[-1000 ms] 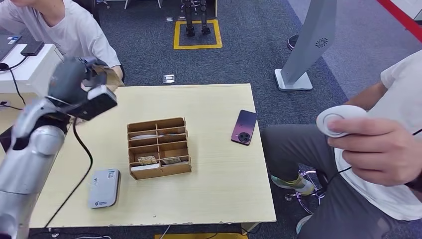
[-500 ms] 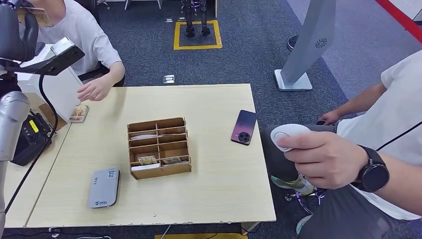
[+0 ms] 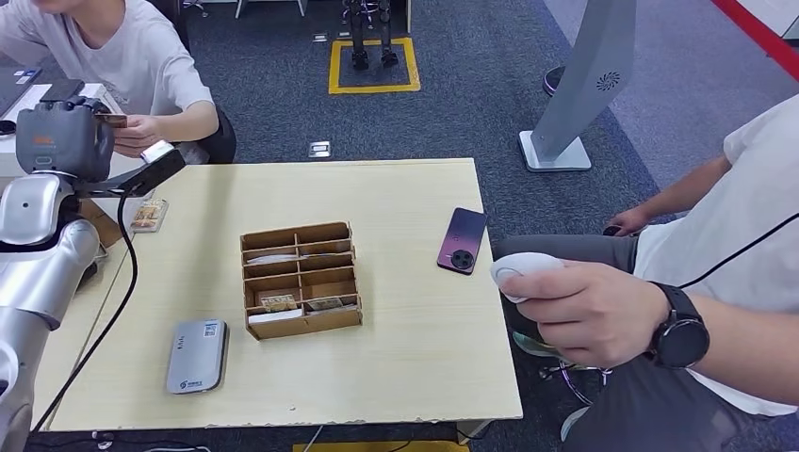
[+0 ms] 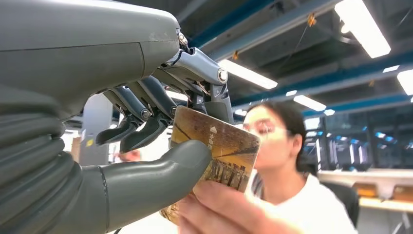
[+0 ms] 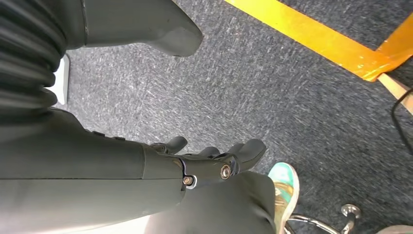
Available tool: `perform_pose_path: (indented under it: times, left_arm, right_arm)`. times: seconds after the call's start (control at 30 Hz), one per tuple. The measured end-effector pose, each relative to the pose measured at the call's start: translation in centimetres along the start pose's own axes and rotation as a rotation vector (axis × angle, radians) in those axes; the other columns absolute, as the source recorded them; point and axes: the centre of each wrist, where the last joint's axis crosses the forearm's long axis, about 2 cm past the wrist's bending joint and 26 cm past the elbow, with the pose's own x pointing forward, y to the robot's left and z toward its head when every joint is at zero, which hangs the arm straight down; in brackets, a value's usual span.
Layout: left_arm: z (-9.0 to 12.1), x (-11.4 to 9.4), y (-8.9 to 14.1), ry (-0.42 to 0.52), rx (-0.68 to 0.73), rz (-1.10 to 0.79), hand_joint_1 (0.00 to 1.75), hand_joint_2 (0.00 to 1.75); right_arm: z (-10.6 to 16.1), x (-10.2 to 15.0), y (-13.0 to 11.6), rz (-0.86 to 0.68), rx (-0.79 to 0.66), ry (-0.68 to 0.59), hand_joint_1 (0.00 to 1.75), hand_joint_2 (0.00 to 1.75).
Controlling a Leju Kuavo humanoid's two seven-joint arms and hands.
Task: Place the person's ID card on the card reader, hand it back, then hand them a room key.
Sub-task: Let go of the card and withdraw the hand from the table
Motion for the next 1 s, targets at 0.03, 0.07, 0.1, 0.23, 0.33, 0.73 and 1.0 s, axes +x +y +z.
perform_pose_path:
  times: [0.03, 0.07, 0.1, 0.23, 0.33, 0.73, 1.0]
  left_arm:
    - [0.2, -0.2, -0.3, 0.008, -0.011, -0.002, 1.75, 1.75]
    - [0.3, -0.5, -0.6, 0.016, -0.02, -0.004, 1.75, 1.75]
    - [0.4, -0.7, -0.9, 0.024, -0.03, -0.005, 1.75, 1.75]
    - [0.8, -1.2, -1.5, 0.04, -0.059, -0.009, 1.75, 1.75]
    - [0.9, -1.3, -1.8, 0.044, -0.072, -0.012, 1.75, 1.75]
    - [0.7, -1.5, -1.8, 0.016, -0.072, -0.006, 0.0, 1.75]
    - [0.9, -2.0, -1.7, -0.007, -0.046, 0.012, 0.0, 1.75]
  right_arm:
    - [0.0, 0.0, 0.0, 0.0, 0.0, 0.002, 0.0, 1.75]
    - [0.0, 0.0, 0.0, 0.001, 0.001, 0.004, 0.0, 1.75]
    - [0.0, 0.0, 0.1, 0.001, 0.001, 0.005, 0.0, 1.75]
    - [0.1, -0.1, 0.1, 0.001, 0.002, 0.006, 0.0, 1.75]
    - [0.1, -0.1, 0.1, 0.001, 0.002, 0.006, 0.0, 1.75]
    - [0.1, 0.0, 0.1, 0.007, 0.005, 0.004, 0.0, 1.75]
    - [0.1, 0.0, 0.1, 0.001, 0.001, 0.004, 0.0, 1.75]
